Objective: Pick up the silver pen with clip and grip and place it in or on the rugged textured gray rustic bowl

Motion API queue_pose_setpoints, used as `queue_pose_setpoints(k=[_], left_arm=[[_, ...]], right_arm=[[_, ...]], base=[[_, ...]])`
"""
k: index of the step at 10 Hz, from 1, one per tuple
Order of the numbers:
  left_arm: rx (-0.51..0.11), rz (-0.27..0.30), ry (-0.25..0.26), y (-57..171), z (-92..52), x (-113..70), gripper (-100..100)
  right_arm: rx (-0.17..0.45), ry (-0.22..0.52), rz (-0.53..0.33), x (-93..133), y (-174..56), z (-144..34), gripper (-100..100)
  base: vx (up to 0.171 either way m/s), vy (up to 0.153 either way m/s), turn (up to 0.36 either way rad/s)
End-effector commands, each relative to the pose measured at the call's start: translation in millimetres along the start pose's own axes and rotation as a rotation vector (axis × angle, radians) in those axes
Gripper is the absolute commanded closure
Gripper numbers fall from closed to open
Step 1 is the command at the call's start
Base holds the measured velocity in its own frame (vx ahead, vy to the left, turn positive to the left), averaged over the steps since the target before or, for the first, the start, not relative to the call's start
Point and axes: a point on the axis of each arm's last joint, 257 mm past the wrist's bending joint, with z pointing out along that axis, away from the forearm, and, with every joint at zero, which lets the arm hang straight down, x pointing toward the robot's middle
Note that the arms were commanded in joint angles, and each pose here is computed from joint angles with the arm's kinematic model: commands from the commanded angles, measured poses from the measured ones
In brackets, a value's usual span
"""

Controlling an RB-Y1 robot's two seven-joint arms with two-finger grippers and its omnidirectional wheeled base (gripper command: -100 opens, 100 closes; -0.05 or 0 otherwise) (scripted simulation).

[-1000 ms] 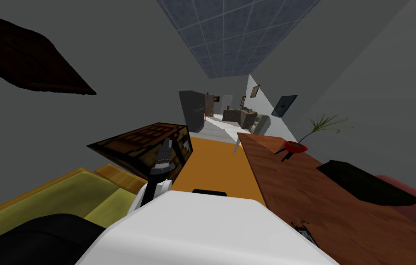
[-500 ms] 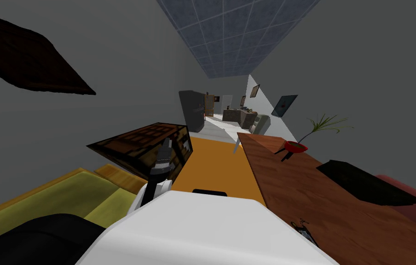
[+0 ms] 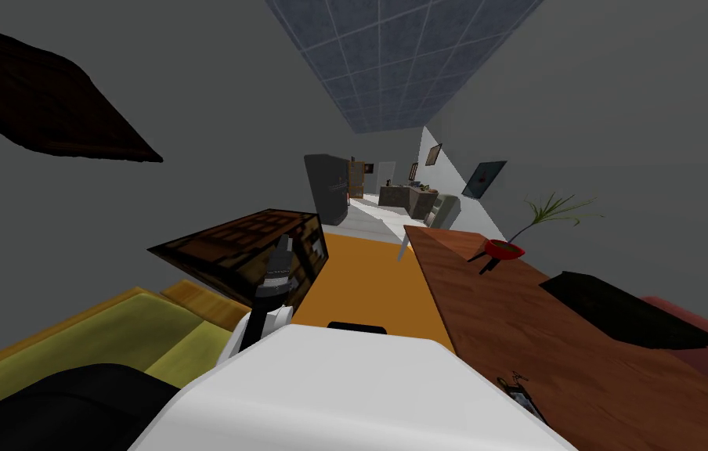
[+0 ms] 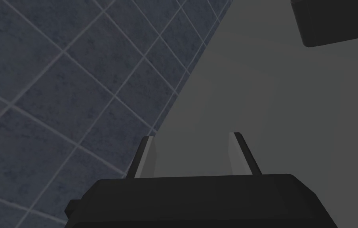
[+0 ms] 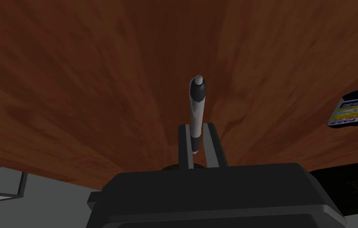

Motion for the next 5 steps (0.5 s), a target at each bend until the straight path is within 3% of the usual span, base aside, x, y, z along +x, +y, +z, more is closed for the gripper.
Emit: queue_pose_setpoints(k=[1, 2, 3, 4, 5], left_arm=[[0.0, 0.0, 0.0, 0, 0.0, 0.0, 0], [0.0, 0.0, 0.0, 0, 0.0, 0.0, 0], [0.0, 0.0, 0.0, 0, 0.0, 0.0, 0], [0.0, 0.0, 0.0, 0, 0.0, 0.0, 0], [0.0, 0.0, 0.0, 0, 0.1, 0.0, 0]], right_arm=[[-0.001, 0.001, 0.0, -3, 0, -5.6, 100], [-0.001, 0.0, 0.0, -2, 0, -3.3, 100], [0.0, 0.0, -0.001, -2, -1, -3.7, 0], [-0.001, -0.021, -0.004, -23, 0, -6.4, 100], [-0.002, -0.04, -0.007, -42, 1, -9.6, 100]], base=[[0.001, 0.037, -0.009], [0.0, 0.016, -0.005], [0.0, 0.0, 0.0], [-0.064, 0.031, 0.117], [-0.134, 0.063, 0.182]])
